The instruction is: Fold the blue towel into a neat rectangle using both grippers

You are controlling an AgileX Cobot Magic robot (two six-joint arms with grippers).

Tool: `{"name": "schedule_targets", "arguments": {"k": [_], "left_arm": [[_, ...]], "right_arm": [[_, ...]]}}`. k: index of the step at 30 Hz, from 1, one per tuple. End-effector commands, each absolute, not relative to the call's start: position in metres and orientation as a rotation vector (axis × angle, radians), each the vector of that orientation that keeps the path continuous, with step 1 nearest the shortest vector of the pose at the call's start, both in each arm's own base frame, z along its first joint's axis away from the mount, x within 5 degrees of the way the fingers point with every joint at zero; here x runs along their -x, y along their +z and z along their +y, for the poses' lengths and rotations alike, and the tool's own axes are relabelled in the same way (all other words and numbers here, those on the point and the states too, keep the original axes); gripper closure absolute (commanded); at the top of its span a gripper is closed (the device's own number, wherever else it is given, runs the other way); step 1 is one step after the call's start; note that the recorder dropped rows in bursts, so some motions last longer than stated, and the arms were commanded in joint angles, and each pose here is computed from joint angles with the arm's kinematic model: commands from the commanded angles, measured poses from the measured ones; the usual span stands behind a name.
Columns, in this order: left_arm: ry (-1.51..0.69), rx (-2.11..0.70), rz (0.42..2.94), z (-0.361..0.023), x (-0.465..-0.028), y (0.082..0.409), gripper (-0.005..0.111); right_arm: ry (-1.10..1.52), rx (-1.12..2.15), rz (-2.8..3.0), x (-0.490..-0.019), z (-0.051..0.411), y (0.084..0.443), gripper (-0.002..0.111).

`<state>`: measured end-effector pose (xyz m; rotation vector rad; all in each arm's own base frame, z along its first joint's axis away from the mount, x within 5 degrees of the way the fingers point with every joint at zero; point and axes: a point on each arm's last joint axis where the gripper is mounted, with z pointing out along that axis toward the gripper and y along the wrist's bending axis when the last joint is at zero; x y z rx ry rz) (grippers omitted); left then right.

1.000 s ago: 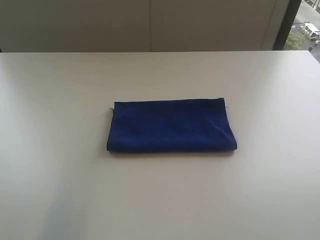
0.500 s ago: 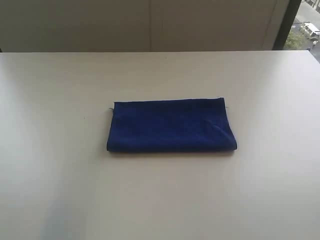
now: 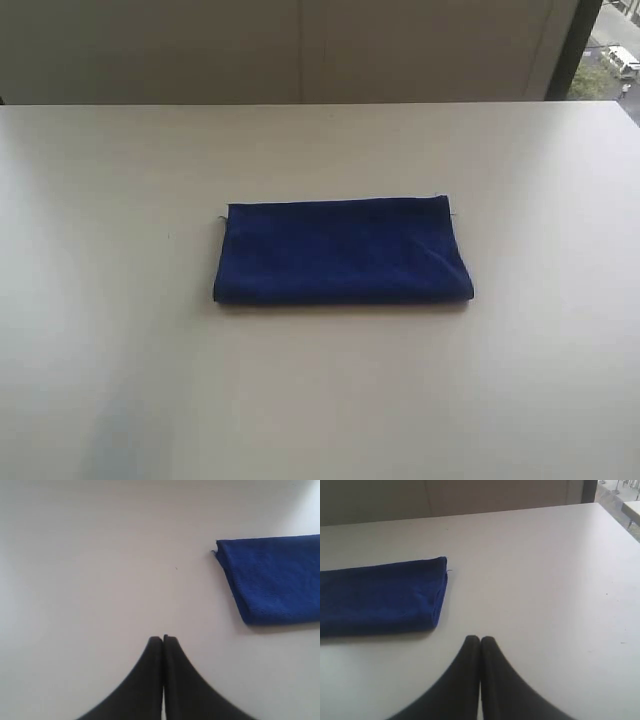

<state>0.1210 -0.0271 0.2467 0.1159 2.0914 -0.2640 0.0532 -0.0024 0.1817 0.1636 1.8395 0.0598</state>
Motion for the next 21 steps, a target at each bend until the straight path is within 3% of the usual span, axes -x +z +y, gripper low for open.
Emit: {"name": "schedule_targets", "arguments": {"k": [1, 11, 21], "left_arm": [[-0.279, -0.112, 2.098, -0.028, -0.1197, 0.2448, 0.107], [-0.279, -0.112, 2.098, -0.028, -0.1197, 0.2448, 0.107], [-0.279, -0.112, 2.098, -0.028, -0.1197, 0.2448, 0.107]], "right_arm": [[-0.016, -0.108, 1.821, -0.0534, -0.0048, 0.1824, 0.108], [-0.184, 0.028, 1.83, -0.0529, -0.0087, 0.1823, 0.108], [-0.19, 0.056, 1.832, -0.053, -0.0078, 0.1821, 0.108]]}}
